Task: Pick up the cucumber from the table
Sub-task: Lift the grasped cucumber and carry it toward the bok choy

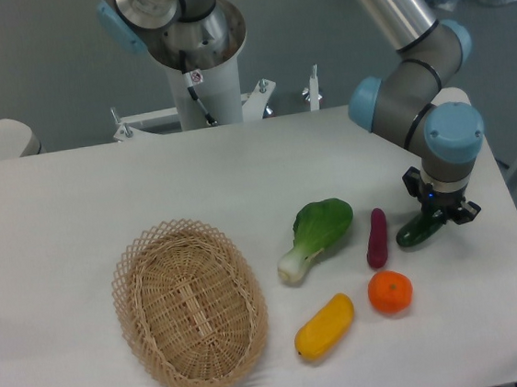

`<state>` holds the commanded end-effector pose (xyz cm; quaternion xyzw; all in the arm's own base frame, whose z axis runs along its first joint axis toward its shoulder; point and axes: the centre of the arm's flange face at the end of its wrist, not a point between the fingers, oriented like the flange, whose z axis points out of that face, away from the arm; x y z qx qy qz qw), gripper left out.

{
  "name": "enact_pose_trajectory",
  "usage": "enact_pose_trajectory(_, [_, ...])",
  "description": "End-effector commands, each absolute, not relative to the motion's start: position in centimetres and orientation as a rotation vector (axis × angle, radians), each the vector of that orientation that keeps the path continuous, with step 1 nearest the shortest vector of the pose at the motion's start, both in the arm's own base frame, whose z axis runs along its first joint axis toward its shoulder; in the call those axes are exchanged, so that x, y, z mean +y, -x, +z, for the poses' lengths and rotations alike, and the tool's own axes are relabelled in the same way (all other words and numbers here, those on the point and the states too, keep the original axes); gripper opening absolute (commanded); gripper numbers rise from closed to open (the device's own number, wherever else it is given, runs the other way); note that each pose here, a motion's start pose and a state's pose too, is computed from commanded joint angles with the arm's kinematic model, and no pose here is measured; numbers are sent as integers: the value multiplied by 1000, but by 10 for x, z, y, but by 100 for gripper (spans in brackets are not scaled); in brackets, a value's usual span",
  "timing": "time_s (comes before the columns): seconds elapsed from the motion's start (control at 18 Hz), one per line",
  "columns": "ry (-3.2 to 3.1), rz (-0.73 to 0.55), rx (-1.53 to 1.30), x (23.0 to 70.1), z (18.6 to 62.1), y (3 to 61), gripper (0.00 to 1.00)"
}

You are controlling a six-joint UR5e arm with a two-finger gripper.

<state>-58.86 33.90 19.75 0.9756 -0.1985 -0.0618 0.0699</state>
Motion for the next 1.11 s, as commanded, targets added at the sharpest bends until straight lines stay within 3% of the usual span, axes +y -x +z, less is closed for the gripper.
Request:
enact_pose_trajectory(0.22, [-2934,-224,-608,341,211,594,19])
enact_pose_trajectory(0.5, [-2968,-326,-607,355,271,607,19])
enact_pose_trajectory(0.78, [-3088,-228,-570,382,353,569,19])
enact_pose_trajectory(1.11, [-3193,-145,-502,416,408,501,19])
